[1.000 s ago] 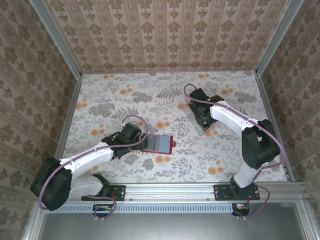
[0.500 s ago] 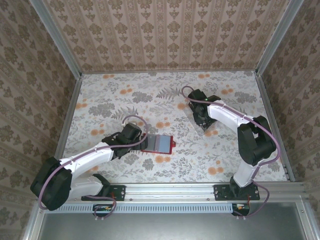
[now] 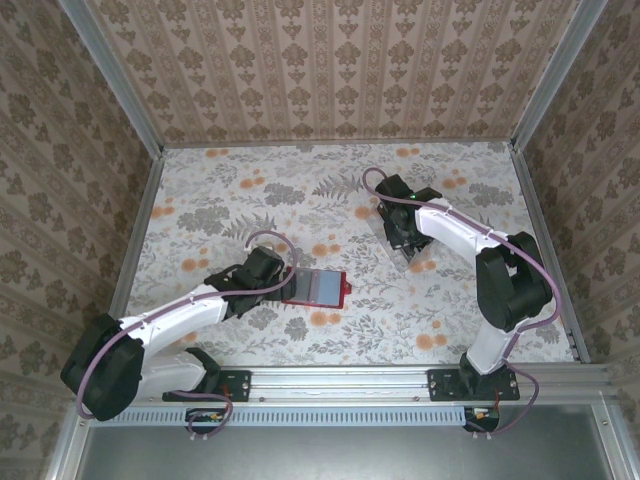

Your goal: Put the credit cards into the card holder

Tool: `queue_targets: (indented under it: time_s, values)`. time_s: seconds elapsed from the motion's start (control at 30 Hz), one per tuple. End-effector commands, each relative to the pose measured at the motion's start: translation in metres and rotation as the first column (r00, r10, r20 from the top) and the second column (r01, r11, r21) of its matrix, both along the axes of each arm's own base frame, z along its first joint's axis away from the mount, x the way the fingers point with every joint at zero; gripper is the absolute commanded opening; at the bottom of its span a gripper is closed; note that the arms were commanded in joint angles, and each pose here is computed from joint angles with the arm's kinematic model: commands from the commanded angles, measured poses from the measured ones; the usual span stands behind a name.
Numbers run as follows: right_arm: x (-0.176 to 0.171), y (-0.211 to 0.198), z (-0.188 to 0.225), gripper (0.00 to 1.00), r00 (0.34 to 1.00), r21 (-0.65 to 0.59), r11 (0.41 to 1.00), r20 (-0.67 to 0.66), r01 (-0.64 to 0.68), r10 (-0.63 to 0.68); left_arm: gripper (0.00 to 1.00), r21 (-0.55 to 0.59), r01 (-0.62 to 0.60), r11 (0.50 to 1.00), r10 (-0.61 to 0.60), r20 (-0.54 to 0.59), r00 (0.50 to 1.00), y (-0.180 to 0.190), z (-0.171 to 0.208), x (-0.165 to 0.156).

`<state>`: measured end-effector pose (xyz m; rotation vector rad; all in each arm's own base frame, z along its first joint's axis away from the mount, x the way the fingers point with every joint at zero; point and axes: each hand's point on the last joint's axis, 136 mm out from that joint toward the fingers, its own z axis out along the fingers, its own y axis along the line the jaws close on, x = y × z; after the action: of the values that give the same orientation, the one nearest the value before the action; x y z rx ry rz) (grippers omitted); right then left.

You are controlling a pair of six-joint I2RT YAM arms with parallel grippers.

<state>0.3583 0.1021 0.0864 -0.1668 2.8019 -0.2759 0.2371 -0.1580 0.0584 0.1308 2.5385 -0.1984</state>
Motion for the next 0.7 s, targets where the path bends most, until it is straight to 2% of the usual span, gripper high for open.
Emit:
queue_targets:
  time_s: [0.0,0.33,0.67]
  values:
    - [0.006,0.003,0.013,0.17,0.999,0.023,1.000,0.028,-0.018,0.018,1.00,0.008,0.021,1.000,-0.021,0.005,1.000,-0.004,0.005,0.002]
    - [0.000,0.003,0.006,0.16,0.999,0.028,0.999,0.000,-0.036,0.036,1.00,0.008,0.025,1.000,-0.025,0.006,1.000,-0.005,0.005,0.003]
    - [0.003,0.014,0.012,0.05,0.995,0.074,0.993,0.007,-0.096,0.096,1.00,0.005,0.028,1.000,-0.028,0.006,1.000,-0.006,0.006,0.002]
